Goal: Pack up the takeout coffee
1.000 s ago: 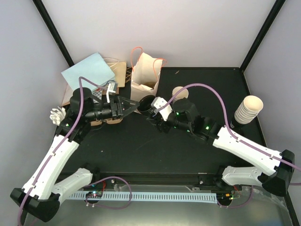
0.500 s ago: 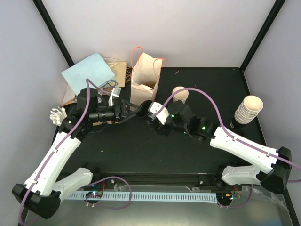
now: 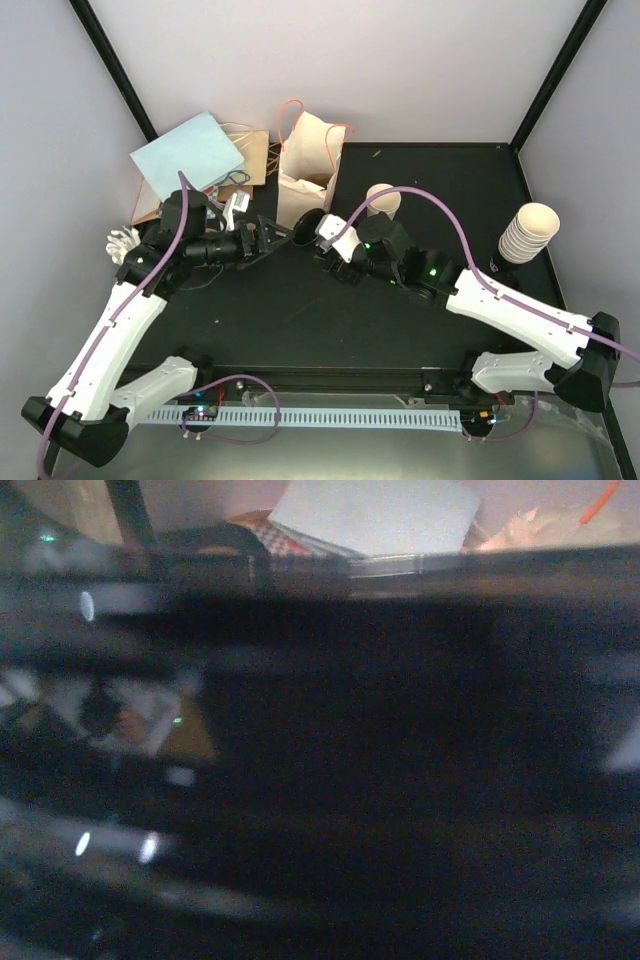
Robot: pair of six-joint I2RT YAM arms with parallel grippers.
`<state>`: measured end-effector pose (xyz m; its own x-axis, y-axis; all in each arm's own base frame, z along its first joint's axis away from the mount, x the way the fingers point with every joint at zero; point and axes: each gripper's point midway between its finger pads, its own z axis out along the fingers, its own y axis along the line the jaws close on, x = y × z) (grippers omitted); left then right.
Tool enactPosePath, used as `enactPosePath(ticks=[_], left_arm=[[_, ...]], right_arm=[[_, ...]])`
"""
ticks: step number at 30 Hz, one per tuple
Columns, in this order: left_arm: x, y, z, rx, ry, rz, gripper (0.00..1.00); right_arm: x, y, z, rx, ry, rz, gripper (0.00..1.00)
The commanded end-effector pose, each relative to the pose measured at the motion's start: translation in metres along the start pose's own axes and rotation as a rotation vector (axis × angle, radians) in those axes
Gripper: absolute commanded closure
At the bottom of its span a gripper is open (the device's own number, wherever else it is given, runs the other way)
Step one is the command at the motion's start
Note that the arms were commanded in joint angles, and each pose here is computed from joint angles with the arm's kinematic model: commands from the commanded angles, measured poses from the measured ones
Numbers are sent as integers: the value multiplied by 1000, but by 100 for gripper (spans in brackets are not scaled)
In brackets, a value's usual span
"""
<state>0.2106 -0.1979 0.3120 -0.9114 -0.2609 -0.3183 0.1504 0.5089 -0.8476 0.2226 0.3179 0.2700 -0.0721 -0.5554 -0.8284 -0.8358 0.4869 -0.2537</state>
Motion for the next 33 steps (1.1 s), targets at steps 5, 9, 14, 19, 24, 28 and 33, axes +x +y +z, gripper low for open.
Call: enactPosePath(ticks=[5,9,14,19,24,28,33], left_arm=[[10,3,3,24,44,-44,5],[15,6,10,43,90,-70,10],[18,6,18,59,118,-84,14],[18,9,21,56,118,-92,16],[17,11,27,74,122,-109,23],[14,8,29,87,114,-108,36],[12,4,29,107,104,-106,60]], right_arm=[[-31,-5,-7,17,-97,-16,33],[-34,-3,-5,13,-97,-26,33],[-37,-1,-4,11,-97,-35,33],[-40,0,-3,6,-100,-41,33],[-42,6,-2,1,-100,-64,32],[-43,9,0,3,-99,-79,32],[-45,14,1,-1,-107,-100,32]])
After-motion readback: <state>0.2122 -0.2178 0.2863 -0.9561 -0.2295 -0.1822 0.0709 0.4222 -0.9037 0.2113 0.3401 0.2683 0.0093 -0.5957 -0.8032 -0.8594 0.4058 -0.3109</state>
